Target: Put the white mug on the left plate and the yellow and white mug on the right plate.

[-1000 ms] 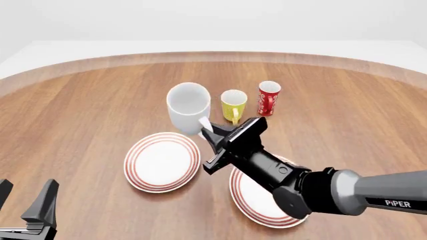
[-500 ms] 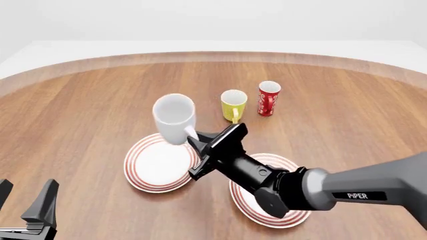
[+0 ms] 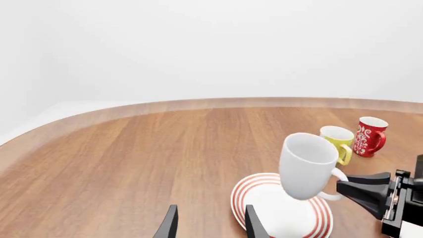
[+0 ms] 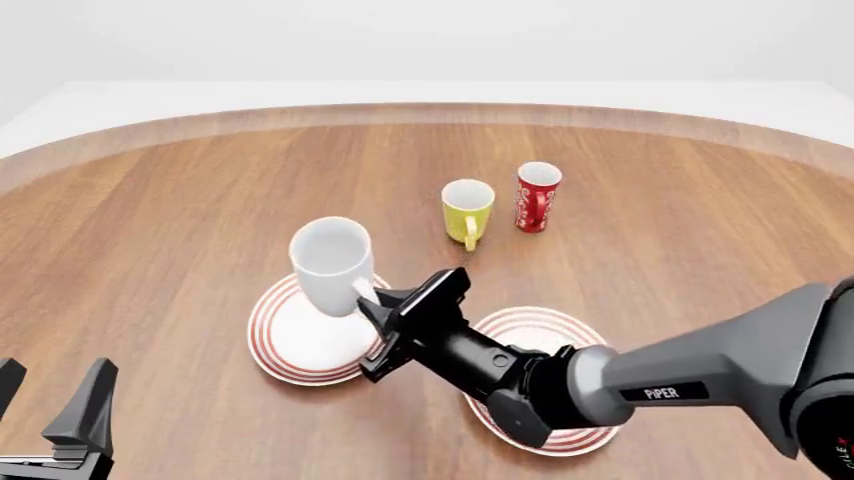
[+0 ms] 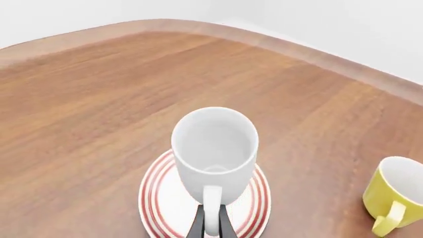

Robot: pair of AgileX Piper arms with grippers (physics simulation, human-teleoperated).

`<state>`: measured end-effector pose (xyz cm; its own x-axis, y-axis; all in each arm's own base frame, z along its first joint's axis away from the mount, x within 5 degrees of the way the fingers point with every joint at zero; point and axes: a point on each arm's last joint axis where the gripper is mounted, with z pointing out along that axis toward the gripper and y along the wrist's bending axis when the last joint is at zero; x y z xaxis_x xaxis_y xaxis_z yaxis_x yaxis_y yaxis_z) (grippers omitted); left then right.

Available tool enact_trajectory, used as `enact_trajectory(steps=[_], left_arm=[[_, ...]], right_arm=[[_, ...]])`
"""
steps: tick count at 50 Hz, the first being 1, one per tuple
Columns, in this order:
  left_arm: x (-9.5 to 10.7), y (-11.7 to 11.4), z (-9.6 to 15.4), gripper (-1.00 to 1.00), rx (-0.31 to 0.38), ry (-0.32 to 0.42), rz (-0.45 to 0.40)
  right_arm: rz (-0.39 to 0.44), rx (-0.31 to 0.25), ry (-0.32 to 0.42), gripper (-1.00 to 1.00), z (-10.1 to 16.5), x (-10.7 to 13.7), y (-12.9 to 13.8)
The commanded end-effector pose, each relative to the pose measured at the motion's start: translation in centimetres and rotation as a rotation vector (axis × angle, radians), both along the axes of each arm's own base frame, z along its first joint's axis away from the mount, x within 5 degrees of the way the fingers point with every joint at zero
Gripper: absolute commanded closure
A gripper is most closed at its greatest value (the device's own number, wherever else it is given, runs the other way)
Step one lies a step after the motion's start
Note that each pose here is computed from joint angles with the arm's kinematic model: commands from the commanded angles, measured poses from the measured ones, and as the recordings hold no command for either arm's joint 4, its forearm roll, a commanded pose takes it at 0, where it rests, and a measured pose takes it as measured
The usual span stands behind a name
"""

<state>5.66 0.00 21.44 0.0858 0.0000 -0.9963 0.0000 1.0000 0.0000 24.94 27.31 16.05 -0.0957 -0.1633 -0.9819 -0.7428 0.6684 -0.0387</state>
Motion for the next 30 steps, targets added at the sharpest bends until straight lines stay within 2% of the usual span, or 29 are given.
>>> enact_trajectory(steps=[1,30], left_arm=[[0.0,0.0,0.0,-1.00,0.000,0.000,0.000],[0.0,0.0,0.0,-1.00,0.000,0.000,0.000]], right_arm=[[0.010,0.002,0.027,1.00,-0.9,-0.1,0.7],[0.021,-0.023,0.069,1.00,-3.1,0.3,2.0]])
